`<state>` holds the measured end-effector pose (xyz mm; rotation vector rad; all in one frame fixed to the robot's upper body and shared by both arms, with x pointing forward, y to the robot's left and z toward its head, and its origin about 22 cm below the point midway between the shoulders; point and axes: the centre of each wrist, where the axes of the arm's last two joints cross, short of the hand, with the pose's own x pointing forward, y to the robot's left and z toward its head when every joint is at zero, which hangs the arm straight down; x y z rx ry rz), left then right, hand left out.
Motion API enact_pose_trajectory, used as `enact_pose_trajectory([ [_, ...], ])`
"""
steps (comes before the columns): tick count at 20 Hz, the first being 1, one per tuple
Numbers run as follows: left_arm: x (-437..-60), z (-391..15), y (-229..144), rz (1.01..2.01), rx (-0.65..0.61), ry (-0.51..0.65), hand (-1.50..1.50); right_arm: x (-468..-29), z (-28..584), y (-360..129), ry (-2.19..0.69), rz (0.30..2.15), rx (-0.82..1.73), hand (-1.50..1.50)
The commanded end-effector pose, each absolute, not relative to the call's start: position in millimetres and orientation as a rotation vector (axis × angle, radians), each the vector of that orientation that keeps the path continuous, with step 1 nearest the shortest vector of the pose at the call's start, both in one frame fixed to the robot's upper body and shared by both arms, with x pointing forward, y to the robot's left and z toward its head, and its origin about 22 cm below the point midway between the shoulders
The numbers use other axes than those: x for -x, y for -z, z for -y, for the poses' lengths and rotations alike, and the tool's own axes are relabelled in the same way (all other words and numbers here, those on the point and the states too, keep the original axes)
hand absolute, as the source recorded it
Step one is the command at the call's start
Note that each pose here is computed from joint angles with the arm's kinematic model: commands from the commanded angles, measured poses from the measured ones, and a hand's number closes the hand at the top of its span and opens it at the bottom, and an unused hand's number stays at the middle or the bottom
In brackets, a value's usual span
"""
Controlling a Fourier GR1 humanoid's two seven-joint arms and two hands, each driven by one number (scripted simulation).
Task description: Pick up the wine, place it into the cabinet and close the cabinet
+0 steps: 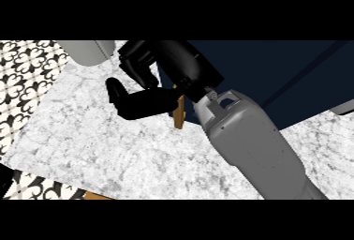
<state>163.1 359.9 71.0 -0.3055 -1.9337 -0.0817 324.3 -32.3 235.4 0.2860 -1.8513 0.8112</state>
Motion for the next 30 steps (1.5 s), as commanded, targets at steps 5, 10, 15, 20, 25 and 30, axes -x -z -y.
enact_pose_trajectory([
  [5, -167.3, -356.5, -69.1, 1.919, 0.333, 0.096, 1.5, -367.5, 19.3, -257.4, -0.7, 1.813, -0.291, 1.5],
  [10, -169.3, -358.8, -72.6, 1.939, 0.301, 0.074, 1.5, -386.1, 42.2, -241.4, -0.563, 1.743, -0.324, 1.5],
  [15, -167.9, -359.5, -65.9, 1.935, 0.295, 0.057, 1.5, -396.4, 56.5, -223.5, -0.529, 1.671, -0.279, 1.5],
  [20, -164.9, -363.2, -64.1, 1.933, 0.278, 0.04, 1.5, -406.1, 81.3, -213.1, -0.529, 1.653, -0.231, 1.5],
  [25, -165.4, -361.6, -63.1, 1.944, 0.27, 0.034, 1.5, -408.2, 88.9, -195.5, -0.55, 1.657, -0.266, 1.5],
  [30, -163.1, -364.5, -58.3, 1.929, 0.254, 0.031, 1.5, -411.1, 87.5, -196.7, -0.573, 1.68, -0.314, 1.5],
])
